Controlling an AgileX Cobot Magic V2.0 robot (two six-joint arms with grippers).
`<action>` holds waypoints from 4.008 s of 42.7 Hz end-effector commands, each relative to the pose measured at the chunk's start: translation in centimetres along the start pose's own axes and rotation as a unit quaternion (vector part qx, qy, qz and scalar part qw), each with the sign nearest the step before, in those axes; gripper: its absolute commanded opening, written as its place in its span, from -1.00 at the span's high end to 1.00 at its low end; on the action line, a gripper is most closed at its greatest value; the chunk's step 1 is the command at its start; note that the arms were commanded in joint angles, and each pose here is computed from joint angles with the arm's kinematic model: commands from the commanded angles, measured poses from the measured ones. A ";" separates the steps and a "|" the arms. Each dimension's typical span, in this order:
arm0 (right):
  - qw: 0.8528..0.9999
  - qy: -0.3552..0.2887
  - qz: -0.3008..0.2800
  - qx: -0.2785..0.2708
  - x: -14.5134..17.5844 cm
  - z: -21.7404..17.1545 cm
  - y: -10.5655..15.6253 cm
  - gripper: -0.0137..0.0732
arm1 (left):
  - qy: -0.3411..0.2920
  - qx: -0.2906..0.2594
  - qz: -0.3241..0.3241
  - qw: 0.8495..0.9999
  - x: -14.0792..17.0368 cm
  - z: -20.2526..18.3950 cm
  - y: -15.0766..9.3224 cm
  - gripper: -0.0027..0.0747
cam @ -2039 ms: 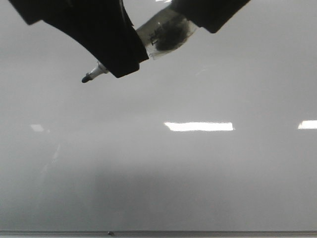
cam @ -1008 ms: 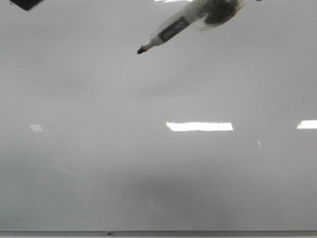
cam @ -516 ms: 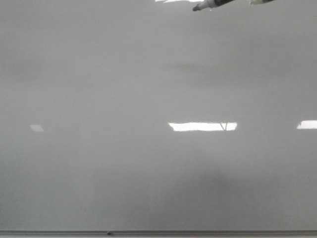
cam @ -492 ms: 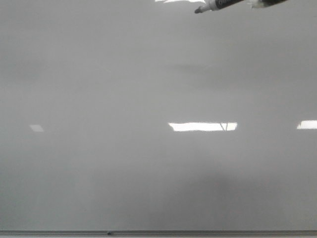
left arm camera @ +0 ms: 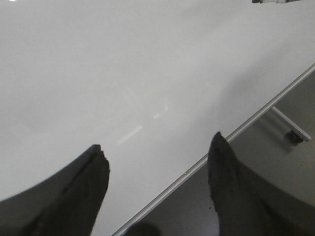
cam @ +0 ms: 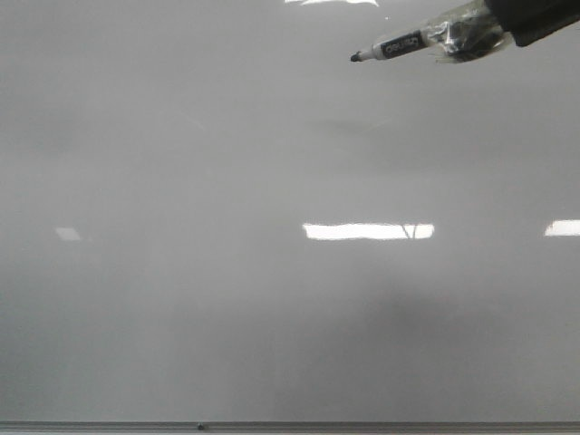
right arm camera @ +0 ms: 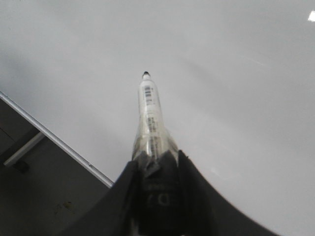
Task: Write number 5 on whiteboard
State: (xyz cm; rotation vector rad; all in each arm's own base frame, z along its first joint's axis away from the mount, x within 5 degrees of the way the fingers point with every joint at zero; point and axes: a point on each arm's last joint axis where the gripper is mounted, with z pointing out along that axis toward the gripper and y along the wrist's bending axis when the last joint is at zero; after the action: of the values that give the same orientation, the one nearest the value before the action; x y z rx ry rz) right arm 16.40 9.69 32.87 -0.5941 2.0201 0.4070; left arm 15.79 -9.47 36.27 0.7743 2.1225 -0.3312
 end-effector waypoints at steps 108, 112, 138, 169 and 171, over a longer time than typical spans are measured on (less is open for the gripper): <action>0.993 0.111 0.008 0.029 -1.0 11.8 -3.5 0.85 | -0.072 -0.005 -0.021 0.997 -0.5 -0.1 -0.1 -0.18; 0.993 0.117 0.007 0.022 -1.5 11.0 -3.3 0.85 | -0.073 -0.004 -0.022 0.997 -0.5 -0.1 -0.1 -0.18; 0.996 0.078 0.006 0.052 -2.3 10.4 -4.6 0.85 | -0.073 -0.002 -0.024 0.997 -0.5 -0.1 -0.2 -0.18; 0.993 0.086 0.024 0.075 -2.2 9.3 -6.4 0.85 | -0.073 -0.002 -0.024 0.997 -0.5 -0.1 -0.2 -0.18; 0.994 0.077 0.019 0.071 -2.6 8.6 -5.8 0.85 | -0.073 -0.002 -0.024 0.997 -0.5 -0.1 -0.2 -0.18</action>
State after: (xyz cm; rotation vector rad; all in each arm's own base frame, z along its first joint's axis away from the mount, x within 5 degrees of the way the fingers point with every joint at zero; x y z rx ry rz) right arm 27.57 9.76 27.20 -0.5290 2.3321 0.2382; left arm 15.77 -9.61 35.16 0.7277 2.0971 -0.3662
